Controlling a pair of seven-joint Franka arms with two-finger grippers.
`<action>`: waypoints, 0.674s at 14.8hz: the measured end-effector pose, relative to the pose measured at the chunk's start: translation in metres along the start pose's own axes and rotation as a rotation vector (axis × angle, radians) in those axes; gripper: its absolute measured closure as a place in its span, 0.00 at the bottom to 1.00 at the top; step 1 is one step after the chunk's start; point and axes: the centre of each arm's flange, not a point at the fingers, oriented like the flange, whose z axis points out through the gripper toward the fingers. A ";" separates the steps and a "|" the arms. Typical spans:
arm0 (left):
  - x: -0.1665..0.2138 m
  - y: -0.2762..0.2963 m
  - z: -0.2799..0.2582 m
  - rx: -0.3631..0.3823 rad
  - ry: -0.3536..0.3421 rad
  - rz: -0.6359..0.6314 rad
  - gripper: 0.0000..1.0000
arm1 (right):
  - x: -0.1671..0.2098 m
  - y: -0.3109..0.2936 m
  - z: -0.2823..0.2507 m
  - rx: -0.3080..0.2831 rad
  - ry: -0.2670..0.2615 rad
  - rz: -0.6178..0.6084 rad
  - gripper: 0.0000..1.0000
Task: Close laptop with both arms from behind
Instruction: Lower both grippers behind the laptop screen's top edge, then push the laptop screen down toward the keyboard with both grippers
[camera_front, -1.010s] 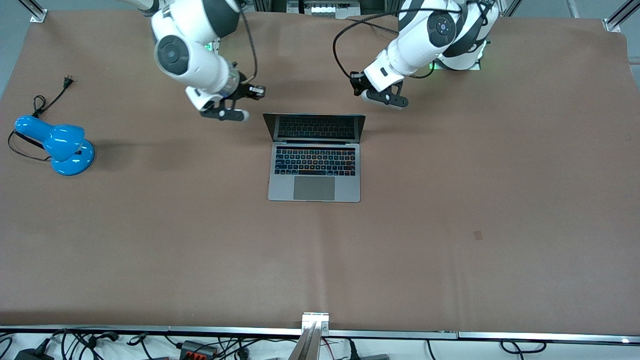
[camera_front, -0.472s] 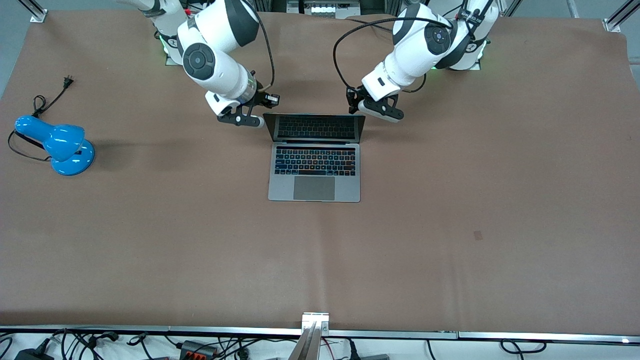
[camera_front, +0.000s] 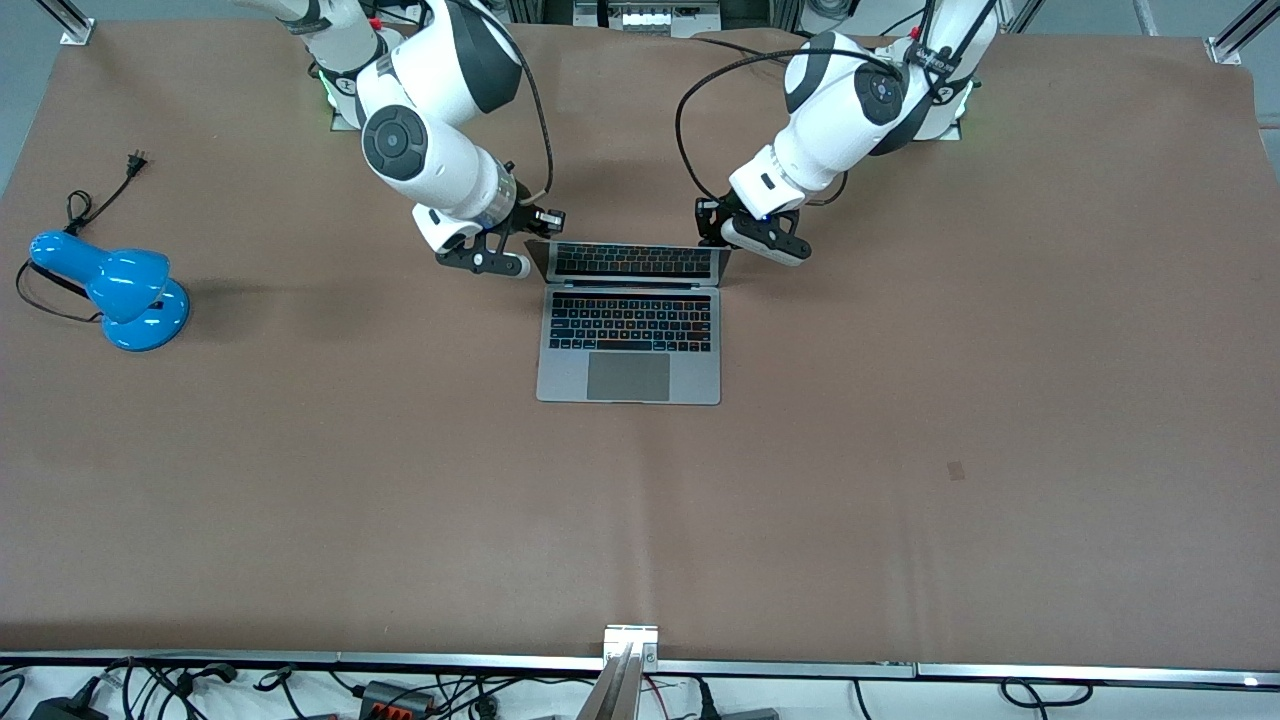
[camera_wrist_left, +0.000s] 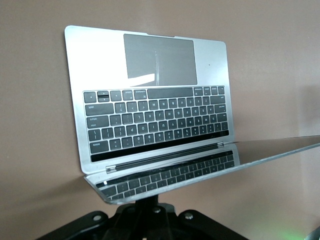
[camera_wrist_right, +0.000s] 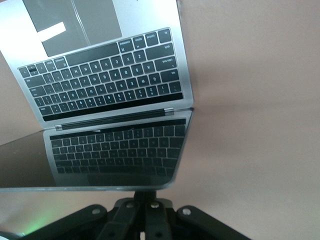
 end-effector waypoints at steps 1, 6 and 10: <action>0.001 -0.001 0.001 -0.001 0.006 0.007 0.99 | 0.005 -0.002 0.000 0.002 0.001 0.003 0.99; 0.004 -0.006 0.007 -0.004 0.032 0.024 0.99 | 0.039 -0.007 -0.006 0.028 0.015 0.020 0.99; 0.010 -0.018 0.018 -0.004 0.090 0.058 0.99 | 0.060 -0.006 -0.013 0.046 0.028 0.022 0.99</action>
